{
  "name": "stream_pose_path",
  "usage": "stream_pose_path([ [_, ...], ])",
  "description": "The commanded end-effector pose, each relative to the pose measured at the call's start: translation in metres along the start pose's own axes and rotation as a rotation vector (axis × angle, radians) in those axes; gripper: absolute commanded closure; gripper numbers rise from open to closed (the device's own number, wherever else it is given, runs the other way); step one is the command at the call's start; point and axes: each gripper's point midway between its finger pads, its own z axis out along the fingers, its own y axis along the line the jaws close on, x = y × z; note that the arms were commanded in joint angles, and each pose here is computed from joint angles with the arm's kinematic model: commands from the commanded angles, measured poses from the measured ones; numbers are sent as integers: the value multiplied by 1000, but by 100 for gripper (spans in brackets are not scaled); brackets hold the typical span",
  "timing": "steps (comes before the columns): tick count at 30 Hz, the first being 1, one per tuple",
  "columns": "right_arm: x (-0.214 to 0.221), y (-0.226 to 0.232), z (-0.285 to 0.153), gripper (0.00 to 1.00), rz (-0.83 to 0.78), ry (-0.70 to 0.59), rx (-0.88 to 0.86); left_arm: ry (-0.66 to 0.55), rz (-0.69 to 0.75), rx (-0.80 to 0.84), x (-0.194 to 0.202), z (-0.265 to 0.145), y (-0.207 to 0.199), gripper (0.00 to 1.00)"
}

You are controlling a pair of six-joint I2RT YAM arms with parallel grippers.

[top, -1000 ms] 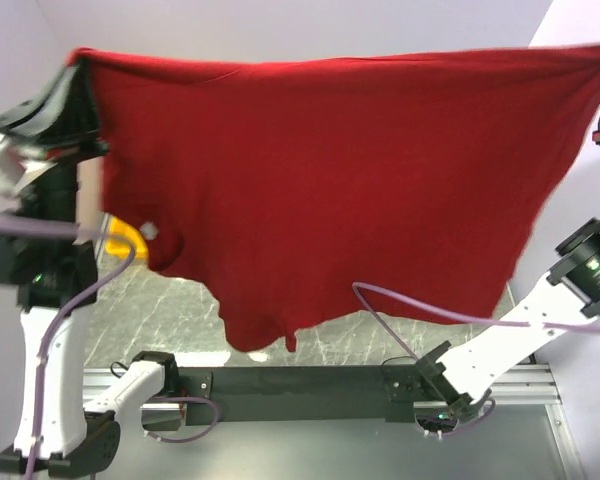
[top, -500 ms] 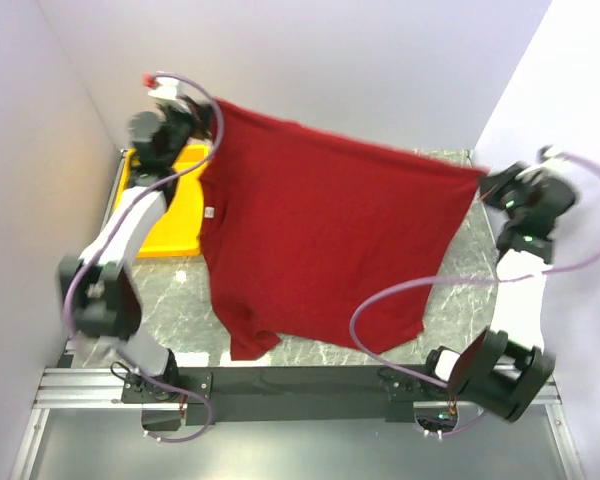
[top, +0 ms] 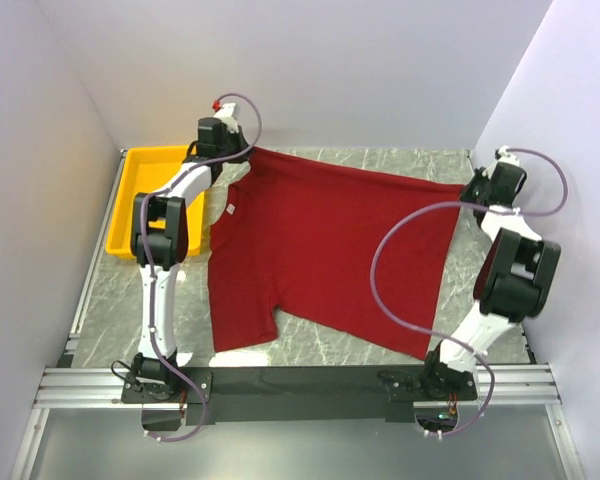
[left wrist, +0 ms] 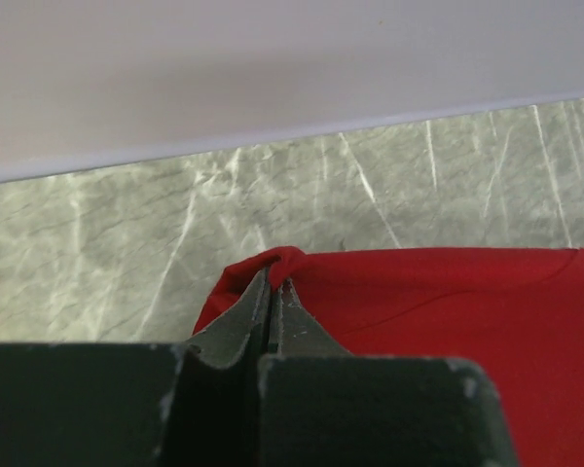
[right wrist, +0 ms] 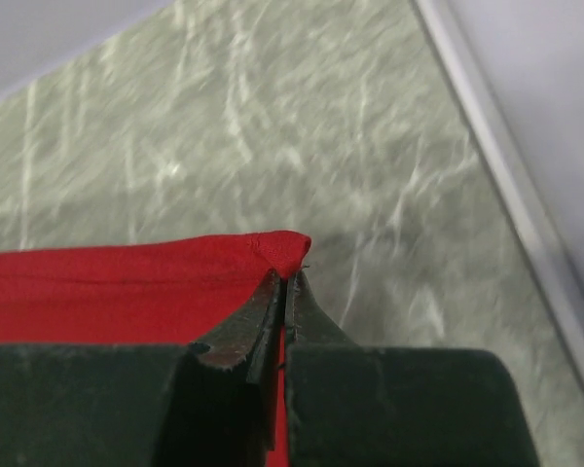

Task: Fold and stack the t-shirts
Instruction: Flatten the tshirt out

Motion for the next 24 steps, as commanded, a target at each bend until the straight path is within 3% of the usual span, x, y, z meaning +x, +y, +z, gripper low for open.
stream_pose_path([
  [1, -34, -20, 16, 100, 2, -39, 115, -100, -18, -43, -46, -2, -1, 99],
  [11, -25, -7, 48, 100, 77, 120, 52, -123, -86, -68, -43, 17, 7, 99],
  [19, -21, 1, 50, 100, 129, 131, 18, -221, 162, -85, -59, 26, -17, 99],
  [24, -21, 6, 51, 100, 153, 134, -7, -215, 222, -109, -53, 27, -15, 99],
])
